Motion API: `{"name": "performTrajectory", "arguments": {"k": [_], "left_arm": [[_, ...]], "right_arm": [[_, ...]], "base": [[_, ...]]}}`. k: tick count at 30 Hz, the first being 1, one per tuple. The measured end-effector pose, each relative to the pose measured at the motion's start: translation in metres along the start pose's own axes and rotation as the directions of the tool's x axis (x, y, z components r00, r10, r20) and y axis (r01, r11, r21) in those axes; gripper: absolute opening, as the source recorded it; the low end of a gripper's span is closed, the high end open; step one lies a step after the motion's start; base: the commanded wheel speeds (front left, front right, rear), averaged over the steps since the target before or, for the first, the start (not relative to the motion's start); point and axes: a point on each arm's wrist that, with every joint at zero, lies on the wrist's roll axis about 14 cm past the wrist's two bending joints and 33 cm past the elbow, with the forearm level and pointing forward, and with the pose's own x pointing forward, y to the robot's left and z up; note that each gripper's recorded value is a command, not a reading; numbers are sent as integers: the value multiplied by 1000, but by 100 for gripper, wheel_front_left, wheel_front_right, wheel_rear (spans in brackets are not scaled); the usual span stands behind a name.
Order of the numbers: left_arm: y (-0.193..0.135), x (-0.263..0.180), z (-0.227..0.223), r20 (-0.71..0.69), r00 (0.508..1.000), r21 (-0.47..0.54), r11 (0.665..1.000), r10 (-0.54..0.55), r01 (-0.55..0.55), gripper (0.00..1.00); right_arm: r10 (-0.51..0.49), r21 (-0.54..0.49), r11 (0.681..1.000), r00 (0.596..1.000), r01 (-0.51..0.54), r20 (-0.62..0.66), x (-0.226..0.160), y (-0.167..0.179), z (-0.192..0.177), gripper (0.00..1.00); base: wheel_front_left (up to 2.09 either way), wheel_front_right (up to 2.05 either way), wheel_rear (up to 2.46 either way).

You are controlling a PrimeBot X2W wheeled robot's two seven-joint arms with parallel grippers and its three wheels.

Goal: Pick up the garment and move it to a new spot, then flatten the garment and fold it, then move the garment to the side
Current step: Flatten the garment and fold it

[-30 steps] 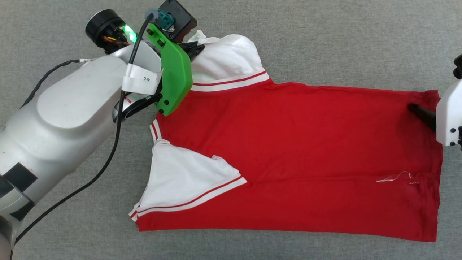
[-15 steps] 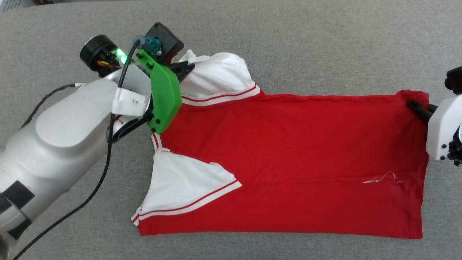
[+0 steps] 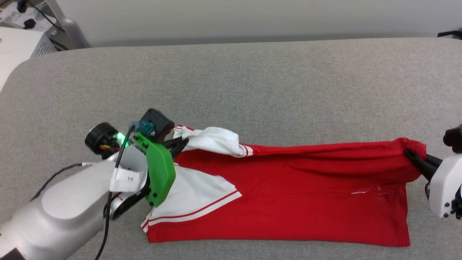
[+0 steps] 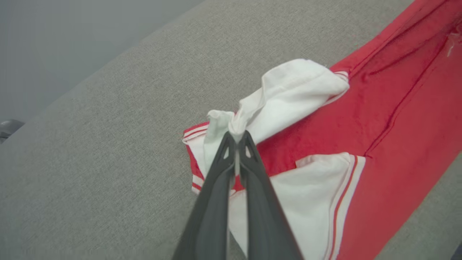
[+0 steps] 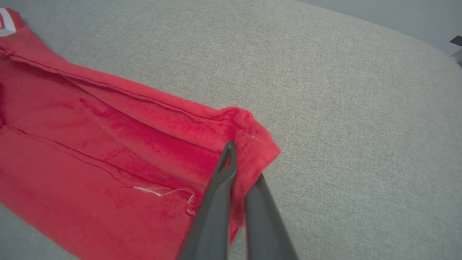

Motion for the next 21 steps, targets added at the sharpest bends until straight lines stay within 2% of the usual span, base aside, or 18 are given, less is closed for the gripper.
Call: {"name": "performTrajectory", "arguments": {"k": [11, 21], "left_arm": [[-34, -36, -46, -50, 999, -108, 994, 18, -23, 0], [-45, -36, -95, -154, 988, -209, 977, 7, -39, 0]], "right_arm": [[30, 43, 999, 1000, -30, 8, -28, 26, -30, 0], [44, 149, 988, 996, -33, -72, -28, 42, -74, 0]], "base": [[0, 0, 0], [0, 0, 0]]}}
